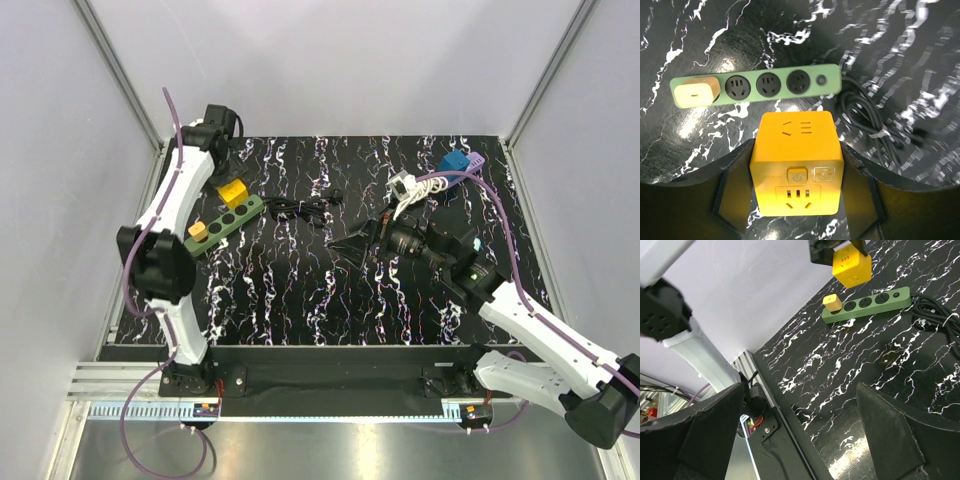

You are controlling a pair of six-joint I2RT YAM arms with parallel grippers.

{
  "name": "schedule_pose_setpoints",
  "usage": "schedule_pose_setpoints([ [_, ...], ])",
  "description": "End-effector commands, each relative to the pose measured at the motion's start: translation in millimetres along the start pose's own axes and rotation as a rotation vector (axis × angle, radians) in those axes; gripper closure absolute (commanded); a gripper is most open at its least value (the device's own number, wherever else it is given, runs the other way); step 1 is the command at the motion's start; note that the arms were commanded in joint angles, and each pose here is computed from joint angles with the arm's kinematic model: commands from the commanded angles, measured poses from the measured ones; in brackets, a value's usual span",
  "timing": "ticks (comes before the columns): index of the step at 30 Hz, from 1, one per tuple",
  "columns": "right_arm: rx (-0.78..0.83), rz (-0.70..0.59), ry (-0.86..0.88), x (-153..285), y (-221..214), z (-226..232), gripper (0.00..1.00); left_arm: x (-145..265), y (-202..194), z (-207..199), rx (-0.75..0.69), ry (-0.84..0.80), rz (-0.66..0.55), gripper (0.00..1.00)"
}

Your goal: Insert the plug

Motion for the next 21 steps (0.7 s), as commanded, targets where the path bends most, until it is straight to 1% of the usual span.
schedule_pose_setpoints([
  [1, 0.05, -0.021, 0.015, -1.9, 8.4, 2.3, 0.0, -15.1, 24.8, 4.2, 0.076, 0.045, -0.012, 1.0],
  [3, 0.054, -0.01, 0.012, -4.9, 6.1, 0.3, 0.0, -26.3, 26.5, 7.9, 0.102, 0.078, 0.005, 1.0],
  [4, 0.057, -0.008, 0.013, -5.5, 5.8, -0.5, 0.0, -38.6, 27.0, 10.5, 0.116, 0.104, 0.021, 1.0],
  [8, 0.068, 0.005, 0.002, -9.3, 2.1, -5.3, 0.0, -59.9, 25.9, 10.2, 0.159, 0.128, 0.069, 1.0],
  [13, 0.086, 0.027, -0.001, -14.7, -4.8, -11.2, 0.0, -89.6, 13.0, 14.2, 0.155, 0.171, 0.141, 1.0],
  [21, 0.098, 0.036, -0.016, -19.1, -7.4, -16.6, 0.0, -110.7, 4.5, 22.1, 0.119, 0.214, 0.177, 1.0],
])
Point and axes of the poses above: each gripper's point midway between its finger pads, its own x axis back along the fingers, its own z axis along the line the jaws close on, y = z × x, the point moved 4 cm from there along x, back along the fingers
